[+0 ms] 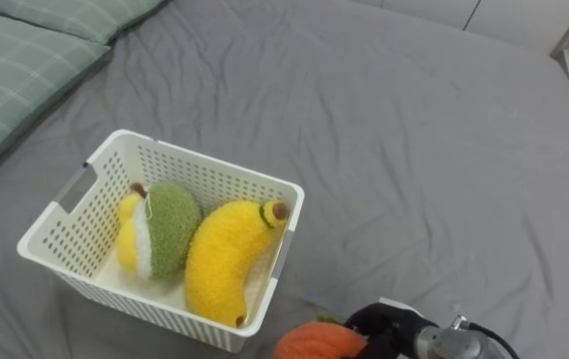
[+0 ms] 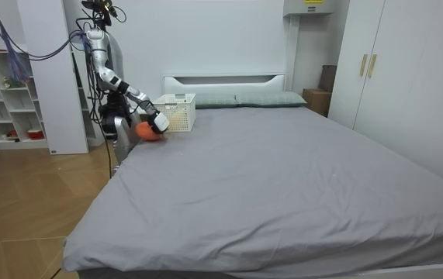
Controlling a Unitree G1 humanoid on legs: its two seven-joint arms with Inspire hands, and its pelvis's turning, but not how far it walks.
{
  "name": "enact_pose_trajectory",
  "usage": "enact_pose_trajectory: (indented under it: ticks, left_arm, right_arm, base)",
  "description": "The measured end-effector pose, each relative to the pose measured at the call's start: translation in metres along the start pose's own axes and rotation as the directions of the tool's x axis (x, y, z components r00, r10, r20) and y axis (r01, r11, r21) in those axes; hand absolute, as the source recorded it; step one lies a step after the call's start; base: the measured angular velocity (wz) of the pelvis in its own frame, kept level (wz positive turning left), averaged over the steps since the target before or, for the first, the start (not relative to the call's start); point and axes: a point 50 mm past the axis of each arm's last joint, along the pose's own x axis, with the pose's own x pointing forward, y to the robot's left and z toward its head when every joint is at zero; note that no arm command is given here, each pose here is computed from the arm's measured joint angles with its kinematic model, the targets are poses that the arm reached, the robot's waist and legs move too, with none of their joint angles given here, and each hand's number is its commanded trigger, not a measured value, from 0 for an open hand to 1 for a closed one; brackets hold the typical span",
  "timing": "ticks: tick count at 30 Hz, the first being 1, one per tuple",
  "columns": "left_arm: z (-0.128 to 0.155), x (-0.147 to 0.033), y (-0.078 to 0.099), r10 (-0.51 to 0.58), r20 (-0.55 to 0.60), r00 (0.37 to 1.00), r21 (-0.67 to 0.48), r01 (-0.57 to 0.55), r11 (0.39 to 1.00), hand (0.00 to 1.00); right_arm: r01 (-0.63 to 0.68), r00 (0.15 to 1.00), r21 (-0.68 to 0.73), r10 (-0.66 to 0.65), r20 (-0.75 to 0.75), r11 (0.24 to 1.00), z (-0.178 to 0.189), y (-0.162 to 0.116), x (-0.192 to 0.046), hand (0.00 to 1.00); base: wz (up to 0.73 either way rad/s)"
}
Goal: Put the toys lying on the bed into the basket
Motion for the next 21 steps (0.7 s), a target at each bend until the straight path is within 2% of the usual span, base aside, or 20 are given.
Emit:
enact_pose_trajectory:
  ticks: [7, 10, 15, 21]
  left_arm:
    - [0.003, 0.000, 0.002, 0.020, 0.010, 1.000, -0.014, -0.019, 1.000, 0.00]
    - [0.005, 0.000, 0.003, 0.026, 0.021, 0.999, -0.034, -0.026, 0.999, 0.00]
    - [0.006, 0.000, 0.006, 0.037, 0.033, 0.999, -0.053, -0.035, 0.998, 0.00]
    - [0.007, 0.000, 0.008, 0.045, 0.040, 0.998, -0.062, -0.042, 0.997, 0.00]
  right_arm:
    - [0.141, 0.979, -0.017, -0.137, 0.151, 0.990, 0.029, -0.026, -0.016, 1.00]
    - [0.243, 0.948, 0.019, -0.241, 0.208, 0.970, 0.038, -0.043, -0.027, 1.00]
    - [0.372, 0.874, 0.104, -0.386, 0.294, 0.922, 0.052, -0.063, -0.045, 1.00]
    - [0.433, 0.768, 0.195, -0.473, 0.432, 0.880, 0.080, -0.076, -0.070, 1.00]
  base:
    - [0.00]
    - [0.00]
    - [0.00]
    - [0.00]
